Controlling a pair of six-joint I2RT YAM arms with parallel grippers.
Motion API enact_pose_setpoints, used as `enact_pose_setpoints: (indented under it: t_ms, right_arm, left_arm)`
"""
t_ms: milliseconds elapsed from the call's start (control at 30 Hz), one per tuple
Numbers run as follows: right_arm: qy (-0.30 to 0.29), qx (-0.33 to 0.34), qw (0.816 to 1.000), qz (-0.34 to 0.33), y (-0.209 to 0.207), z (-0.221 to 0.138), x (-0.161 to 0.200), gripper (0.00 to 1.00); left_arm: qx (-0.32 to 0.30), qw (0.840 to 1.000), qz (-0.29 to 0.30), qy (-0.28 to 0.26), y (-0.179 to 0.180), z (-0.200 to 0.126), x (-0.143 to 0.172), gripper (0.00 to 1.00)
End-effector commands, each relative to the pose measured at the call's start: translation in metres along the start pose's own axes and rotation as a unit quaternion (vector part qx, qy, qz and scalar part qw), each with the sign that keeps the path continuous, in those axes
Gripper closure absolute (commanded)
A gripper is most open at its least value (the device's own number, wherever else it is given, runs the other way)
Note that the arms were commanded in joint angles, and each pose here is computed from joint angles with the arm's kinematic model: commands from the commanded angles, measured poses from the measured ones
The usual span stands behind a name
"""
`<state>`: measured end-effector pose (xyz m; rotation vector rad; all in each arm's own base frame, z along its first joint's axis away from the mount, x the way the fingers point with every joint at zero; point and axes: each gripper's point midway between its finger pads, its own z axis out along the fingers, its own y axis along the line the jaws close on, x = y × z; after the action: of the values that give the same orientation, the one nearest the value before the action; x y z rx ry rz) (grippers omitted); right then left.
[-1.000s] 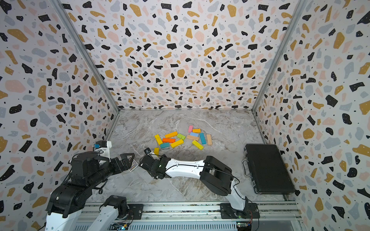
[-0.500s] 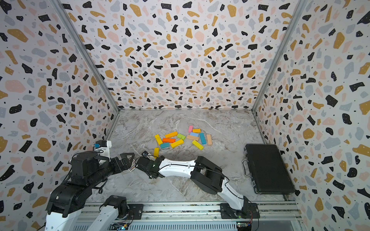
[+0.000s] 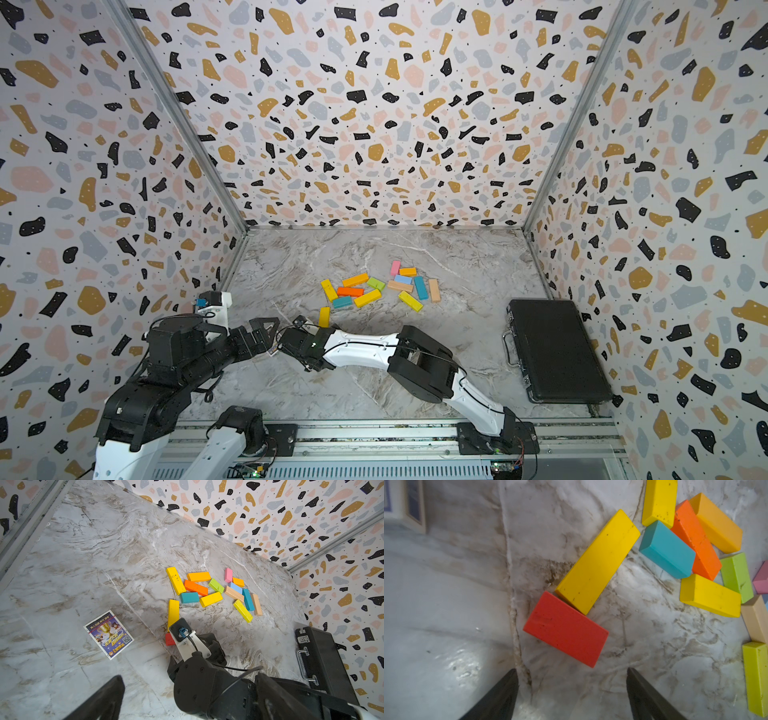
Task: Assemble the letter h with building blocks
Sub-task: Pick up the building block from the center of the board.
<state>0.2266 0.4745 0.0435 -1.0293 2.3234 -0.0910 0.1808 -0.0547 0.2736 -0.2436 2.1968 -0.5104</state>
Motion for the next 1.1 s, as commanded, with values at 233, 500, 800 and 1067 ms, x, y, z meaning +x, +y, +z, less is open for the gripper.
enact_pose_setpoints:
  t_ms: [233, 500, 800, 1067]
  right_arm:
    - [-0.004, 0.018, 1.0, -0.009, 0.0, -0.004, -0.014, 0.16]
    - [-0.002, 0.029, 0.999, -0.013, -0.001, 0.001, -0.016, 0.17]
    - [-0.006, 0.041, 0.999, -0.02, -0.005, 0.003, -0.02, 0.17]
    - [-0.008, 0.042, 0.999, -0.019, -0.005, 0.006, -0.024, 0.17]
  left_arm:
    - [0.004, 1.0, 0.006, -0.02, -0.004, -0.004, -0.01, 0.01]
    - [0.001, 1.0, 0.006, -0.02, -0.002, -0.004, -0.01, 0.01]
    - [0.0, 1.0, 0.006, -0.019, -0.002, -0.003, -0.01, 0.01]
    - [0.0, 1.0, 0.006, -0.019, -0.002, -0.003, -0.01, 0.01]
